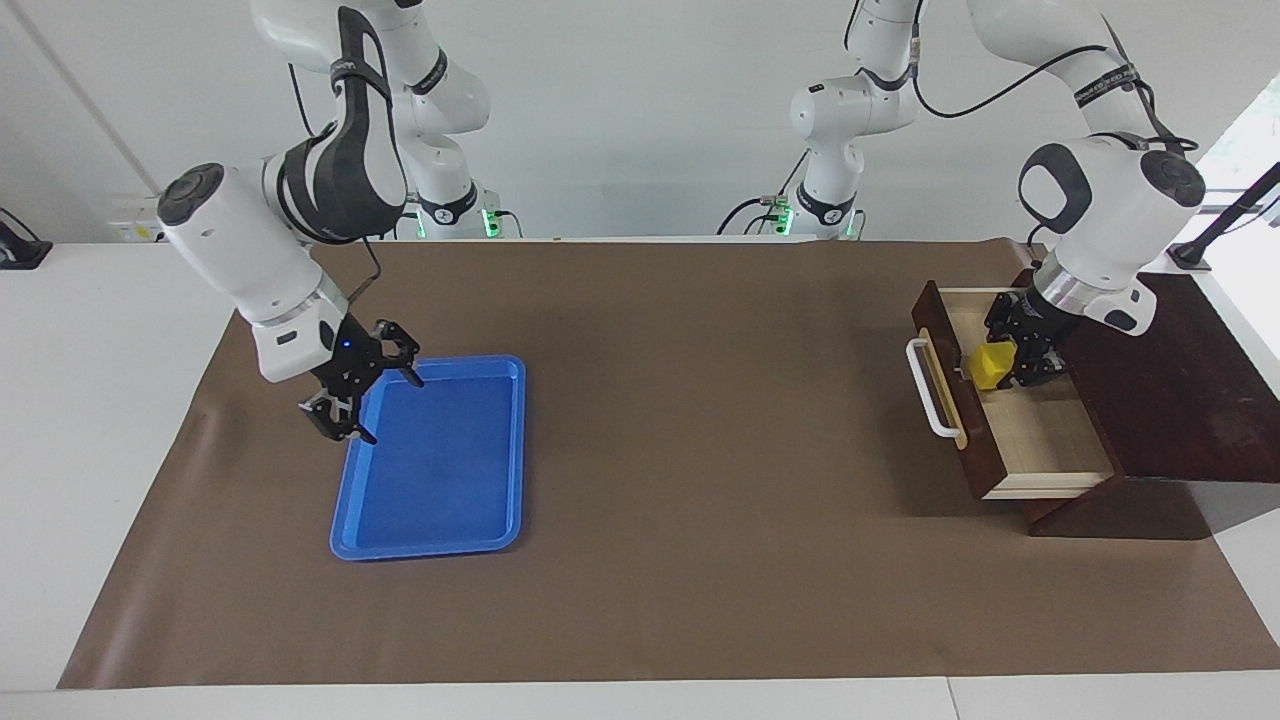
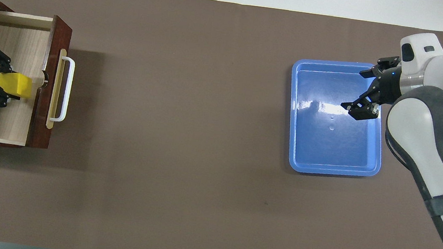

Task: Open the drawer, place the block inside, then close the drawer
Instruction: 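Release the block in the drawer while the right gripper retracts, then push the drawer shut with the left gripper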

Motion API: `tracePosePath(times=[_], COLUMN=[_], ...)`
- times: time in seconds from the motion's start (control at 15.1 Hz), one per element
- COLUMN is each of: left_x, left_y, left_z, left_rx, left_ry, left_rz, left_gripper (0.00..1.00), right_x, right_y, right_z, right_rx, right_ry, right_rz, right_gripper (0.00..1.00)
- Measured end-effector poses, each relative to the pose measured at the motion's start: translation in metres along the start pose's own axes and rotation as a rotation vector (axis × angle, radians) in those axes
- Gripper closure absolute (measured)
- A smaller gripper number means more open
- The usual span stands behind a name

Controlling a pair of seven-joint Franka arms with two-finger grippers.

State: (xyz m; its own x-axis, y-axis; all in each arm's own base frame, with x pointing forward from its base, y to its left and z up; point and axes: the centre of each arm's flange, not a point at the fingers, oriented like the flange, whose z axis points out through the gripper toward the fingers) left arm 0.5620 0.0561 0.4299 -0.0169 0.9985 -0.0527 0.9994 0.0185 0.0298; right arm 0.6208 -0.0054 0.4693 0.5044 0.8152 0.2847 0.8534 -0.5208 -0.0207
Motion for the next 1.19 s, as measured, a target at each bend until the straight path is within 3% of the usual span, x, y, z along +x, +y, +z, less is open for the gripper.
tracePosePath(times=[0.13, 0.2, 0.4, 0.46, 0.6, 0.8, 0.99, 1.19], left_x=[-0.001, -0.002, -0.008, -0.011, -0.03, -0.097, -0.159, -0.159], left_y=[0.0, 0.0, 0.004, 0.007, 0.015, 0.02, 0.012, 0.011], left_z=[0.001, 0.0, -0.016, -0.029, -0.062, -0.084, -0.052, -0.02], left_rx=[-0.003, -0.005, -0.021, -0.018, -0.011, -0.008, 0.041, 0.045], left_ry=[0.0, 0.001, 0.001, -0.001, -0.007, -0.013, 0.019, 0.051], left_rz=[0.008, 0.012, 0.022, 0.025, 0.012, 0.025, 0.07, 0.072], left_gripper=[0.44, 0.39, 0.07, 0.0, 0.0, 0.0, 0.0, 0.0], right_x=[-0.012, -0.016, -0.026, -0.029, -0.036, -0.043, -0.048, -0.054], right_y=[0.003, 0.002, -0.006, -0.009, -0.014, -0.021, -0.03, -0.038], right_z=[-0.017, -0.025, -0.046, -0.052, -0.061, -0.069, -0.087, -0.123], right_rx=[-0.022, -0.033, -0.019, -0.01, 0.003, -0.001, -0.007, -0.026], right_ry=[-0.025, -0.043, -0.083, -0.092, -0.109, -0.166, -0.228, -0.297], right_rz=[0.041, 0.094, 0.297, 0.374, 0.547, 0.782, 0.975, 1.048], right_gripper=[0.0, 0.0, 0.0, 0.0, 0.0, 0.0, 0.0, 0.0])
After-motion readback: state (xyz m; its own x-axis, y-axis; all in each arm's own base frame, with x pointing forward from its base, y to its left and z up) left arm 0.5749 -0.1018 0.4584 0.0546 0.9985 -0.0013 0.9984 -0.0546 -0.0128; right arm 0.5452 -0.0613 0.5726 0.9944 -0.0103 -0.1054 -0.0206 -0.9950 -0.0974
